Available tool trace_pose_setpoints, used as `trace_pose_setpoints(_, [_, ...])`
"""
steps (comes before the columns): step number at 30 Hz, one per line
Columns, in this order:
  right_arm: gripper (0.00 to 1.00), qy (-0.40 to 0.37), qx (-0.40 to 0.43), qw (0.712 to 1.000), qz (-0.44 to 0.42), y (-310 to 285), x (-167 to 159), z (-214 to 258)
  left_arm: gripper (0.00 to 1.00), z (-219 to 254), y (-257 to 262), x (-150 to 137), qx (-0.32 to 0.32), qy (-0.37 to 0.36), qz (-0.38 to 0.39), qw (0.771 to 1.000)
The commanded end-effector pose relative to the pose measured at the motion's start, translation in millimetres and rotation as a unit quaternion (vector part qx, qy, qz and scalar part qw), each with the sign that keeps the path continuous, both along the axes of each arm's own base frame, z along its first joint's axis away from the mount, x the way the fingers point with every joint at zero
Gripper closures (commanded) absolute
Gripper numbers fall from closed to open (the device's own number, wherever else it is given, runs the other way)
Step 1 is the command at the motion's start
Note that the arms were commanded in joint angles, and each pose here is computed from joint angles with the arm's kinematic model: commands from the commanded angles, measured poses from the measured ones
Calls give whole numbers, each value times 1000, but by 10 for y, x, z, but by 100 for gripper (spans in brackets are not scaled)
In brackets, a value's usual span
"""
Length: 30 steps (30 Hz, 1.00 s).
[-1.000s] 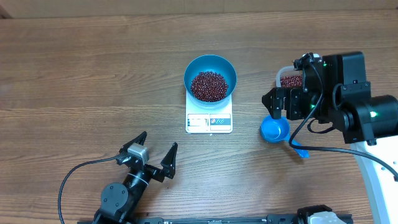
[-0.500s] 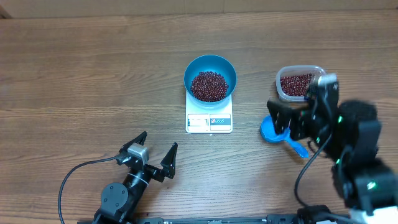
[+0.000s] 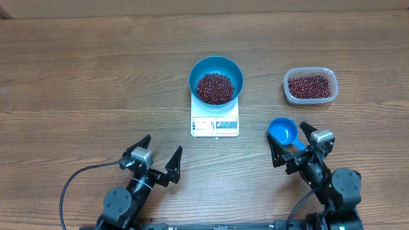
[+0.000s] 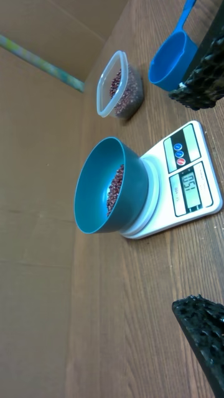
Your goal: Scoop item into bowl and weigh 150g on scale
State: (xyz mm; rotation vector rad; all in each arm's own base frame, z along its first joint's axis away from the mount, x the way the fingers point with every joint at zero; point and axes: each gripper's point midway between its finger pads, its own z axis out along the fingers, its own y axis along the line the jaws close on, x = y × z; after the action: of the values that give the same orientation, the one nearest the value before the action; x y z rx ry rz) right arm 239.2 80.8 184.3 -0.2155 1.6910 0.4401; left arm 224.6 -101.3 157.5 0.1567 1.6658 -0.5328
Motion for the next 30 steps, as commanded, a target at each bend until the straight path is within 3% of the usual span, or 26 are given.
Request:
trace_pose_setpoints(1, [0,-29,13,999,-4,-17,-30,86,0,-9,40,15,12,-6,9,1000])
trace_pose_setpoints(12, [0,-117,24,989,-89,-317,-82,477,0,-9,40,15,12,-6,9,1000])
trace_pose_setpoints(16, [0,-112,24,989,-95,-335,-65,430,0,-9,40,15,12,-6,9,1000])
trace_pose_setpoints(21, [0,-47,12,997,-57,-195,-13,-135,0,-9,41,15,12,-6,9,1000])
trace_pose_setpoints(30, [0,-51,15,996,-65,-217,-6,-109,0,-9,41,15,12,-6,9,1000])
